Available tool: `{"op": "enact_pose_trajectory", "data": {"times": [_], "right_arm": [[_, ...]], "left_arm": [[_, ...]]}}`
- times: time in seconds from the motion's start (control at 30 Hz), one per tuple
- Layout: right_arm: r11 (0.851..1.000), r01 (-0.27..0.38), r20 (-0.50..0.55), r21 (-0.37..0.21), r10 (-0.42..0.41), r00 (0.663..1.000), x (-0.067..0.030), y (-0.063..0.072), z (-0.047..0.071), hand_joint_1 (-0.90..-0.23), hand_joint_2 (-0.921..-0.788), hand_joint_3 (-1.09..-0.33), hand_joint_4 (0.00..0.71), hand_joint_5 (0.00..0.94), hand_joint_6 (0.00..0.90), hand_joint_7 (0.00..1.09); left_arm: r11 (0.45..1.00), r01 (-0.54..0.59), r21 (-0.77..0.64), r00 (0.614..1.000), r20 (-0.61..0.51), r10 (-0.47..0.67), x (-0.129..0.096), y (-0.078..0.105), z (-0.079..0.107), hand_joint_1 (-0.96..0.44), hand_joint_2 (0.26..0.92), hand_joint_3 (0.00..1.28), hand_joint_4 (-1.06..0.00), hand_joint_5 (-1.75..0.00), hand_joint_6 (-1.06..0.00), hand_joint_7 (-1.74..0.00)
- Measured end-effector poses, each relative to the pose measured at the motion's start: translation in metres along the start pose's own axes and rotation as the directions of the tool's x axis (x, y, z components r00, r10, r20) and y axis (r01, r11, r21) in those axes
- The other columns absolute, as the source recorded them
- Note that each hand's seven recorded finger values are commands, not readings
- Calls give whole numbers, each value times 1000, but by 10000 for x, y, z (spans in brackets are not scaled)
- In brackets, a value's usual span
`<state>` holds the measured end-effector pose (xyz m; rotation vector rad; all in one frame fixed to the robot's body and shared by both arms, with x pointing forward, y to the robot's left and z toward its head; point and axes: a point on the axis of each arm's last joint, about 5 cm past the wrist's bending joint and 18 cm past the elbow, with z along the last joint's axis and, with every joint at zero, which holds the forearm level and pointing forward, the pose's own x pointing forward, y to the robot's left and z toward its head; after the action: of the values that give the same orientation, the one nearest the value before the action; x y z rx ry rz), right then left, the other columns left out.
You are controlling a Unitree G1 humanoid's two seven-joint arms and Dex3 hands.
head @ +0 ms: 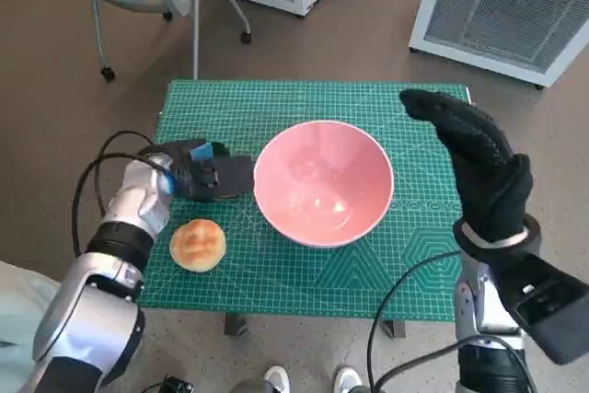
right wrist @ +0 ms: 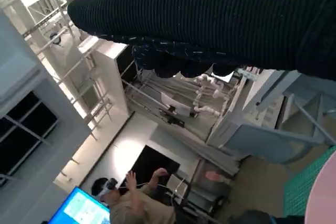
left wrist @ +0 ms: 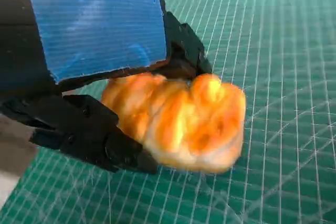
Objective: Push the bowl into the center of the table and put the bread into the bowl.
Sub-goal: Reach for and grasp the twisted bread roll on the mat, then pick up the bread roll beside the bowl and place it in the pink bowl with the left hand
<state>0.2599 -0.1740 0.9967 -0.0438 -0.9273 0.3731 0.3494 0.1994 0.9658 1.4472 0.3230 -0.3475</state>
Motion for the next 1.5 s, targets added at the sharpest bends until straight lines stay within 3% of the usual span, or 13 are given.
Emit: {"op": "enact_pose_trajectory", "data": {"times": [0.13,0.33,0.5,0.73,1.1,1.5], "right_arm": [[1000,-2,0,3,2,1000,1,2,-1,-697,-921,-699,113,0,-1,526],[1000,-5,4,17,5,1000,-1,-1,-3,-695,-921,-699,113,0,-1,520],[1000,-10,6,24,10,1000,-2,2,-4,-692,-921,-699,112,0,-1,516],[999,-8,7,31,8,1000,-6,5,-6,-698,-921,-699,113,0,-1,515],[999,-4,2,36,4,1000,-29,4,-9,-697,-921,-699,112,0,-1,511],[999,-9,-4,46,10,1000,-40,3,-14,-689,-921,-701,105,0,-1,501]], "left_arm": [[999,-34,9,998,45,34,-9,-1,-12,7,919,46,-707,-1179,-659,-1076],[997,-72,2,993,92,72,-38,64,-28,2,919,52,-710,-1209,-654,-1069],[988,-147,-41,979,135,151,-94,204,-51,2,920,40,-739,-1176,-651,-1075],[949,-270,-163,931,206,300,-234,440,-87,2,918,35,-759,-1116,-647,-1117],[841,-369,-397,796,333,506,-548,648,-107,2,917,28,-773,-1066,-647,-1151],[790,-388,-475,607,514,606,-764,607,169,1,914,19,-789,-1083,-667,-1096]]}}
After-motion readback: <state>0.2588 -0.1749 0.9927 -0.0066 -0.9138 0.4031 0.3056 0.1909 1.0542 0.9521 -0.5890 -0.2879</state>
